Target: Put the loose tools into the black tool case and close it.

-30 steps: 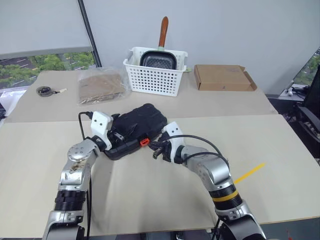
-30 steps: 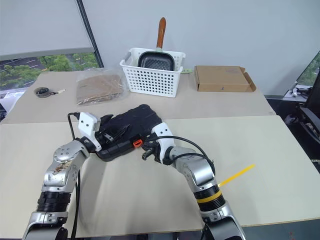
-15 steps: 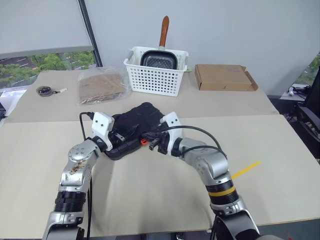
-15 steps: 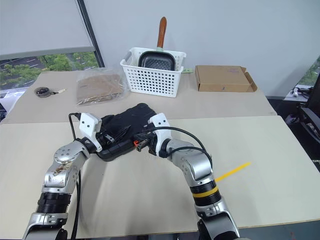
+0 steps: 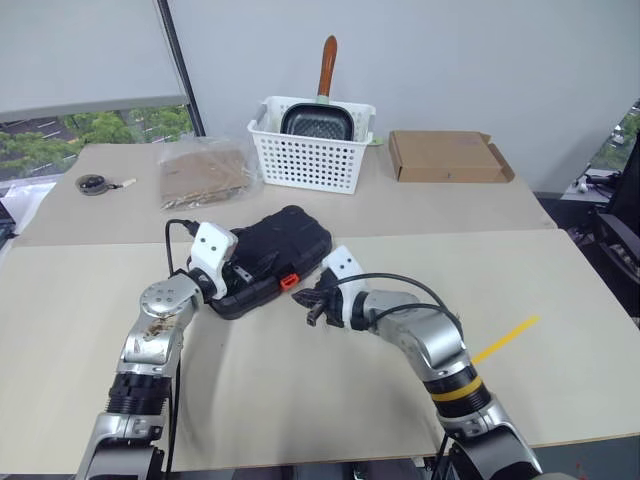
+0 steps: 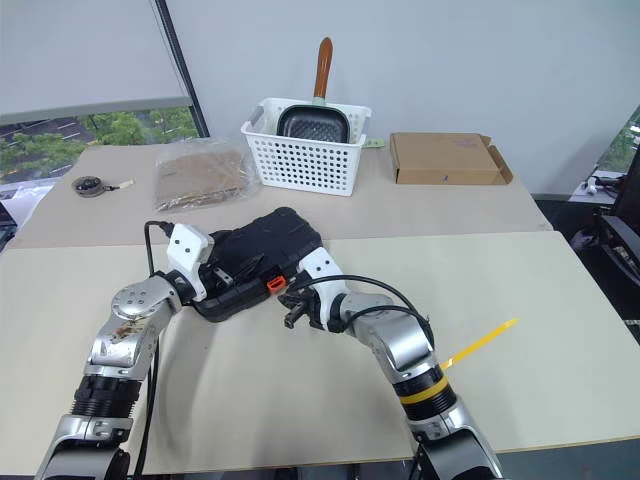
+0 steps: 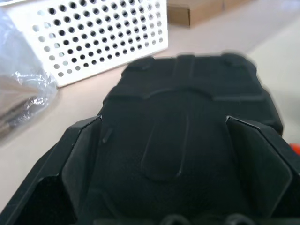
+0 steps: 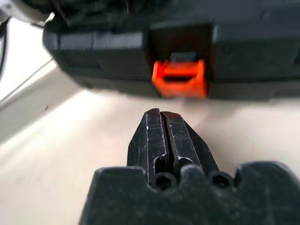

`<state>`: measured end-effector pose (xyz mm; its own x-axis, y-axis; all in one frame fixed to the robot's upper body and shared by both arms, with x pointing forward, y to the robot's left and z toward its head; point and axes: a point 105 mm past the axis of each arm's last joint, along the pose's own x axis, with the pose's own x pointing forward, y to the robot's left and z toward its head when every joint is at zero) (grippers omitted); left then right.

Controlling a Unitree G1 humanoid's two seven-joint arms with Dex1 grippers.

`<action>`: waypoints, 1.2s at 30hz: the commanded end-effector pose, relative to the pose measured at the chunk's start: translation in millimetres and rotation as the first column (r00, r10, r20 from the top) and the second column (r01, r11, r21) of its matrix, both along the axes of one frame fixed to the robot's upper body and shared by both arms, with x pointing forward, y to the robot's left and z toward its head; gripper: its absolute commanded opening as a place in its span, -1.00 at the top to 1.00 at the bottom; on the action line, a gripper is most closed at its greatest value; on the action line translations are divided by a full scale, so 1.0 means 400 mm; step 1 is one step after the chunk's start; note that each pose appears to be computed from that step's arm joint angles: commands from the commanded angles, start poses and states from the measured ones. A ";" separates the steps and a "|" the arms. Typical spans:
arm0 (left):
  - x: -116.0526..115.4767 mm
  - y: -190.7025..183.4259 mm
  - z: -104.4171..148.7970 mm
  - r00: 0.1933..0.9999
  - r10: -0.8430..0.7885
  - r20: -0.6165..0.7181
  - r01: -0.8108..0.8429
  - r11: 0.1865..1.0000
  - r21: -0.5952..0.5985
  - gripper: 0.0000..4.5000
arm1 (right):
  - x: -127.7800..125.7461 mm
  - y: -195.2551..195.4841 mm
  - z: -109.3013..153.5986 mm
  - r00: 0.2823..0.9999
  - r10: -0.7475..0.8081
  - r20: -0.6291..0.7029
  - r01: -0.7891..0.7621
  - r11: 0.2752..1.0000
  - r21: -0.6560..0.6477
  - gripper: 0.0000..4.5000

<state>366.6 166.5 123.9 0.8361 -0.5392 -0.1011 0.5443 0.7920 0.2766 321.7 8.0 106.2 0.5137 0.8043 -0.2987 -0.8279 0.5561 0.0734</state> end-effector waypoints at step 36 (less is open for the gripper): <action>-0.060 -0.012 -0.259 0.910 -0.041 -0.411 0.076 0.995 0.068 -1.00 | 0.061 0.055 0.162 0.961 -0.038 0.274 0.004 0.992 0.125 0.96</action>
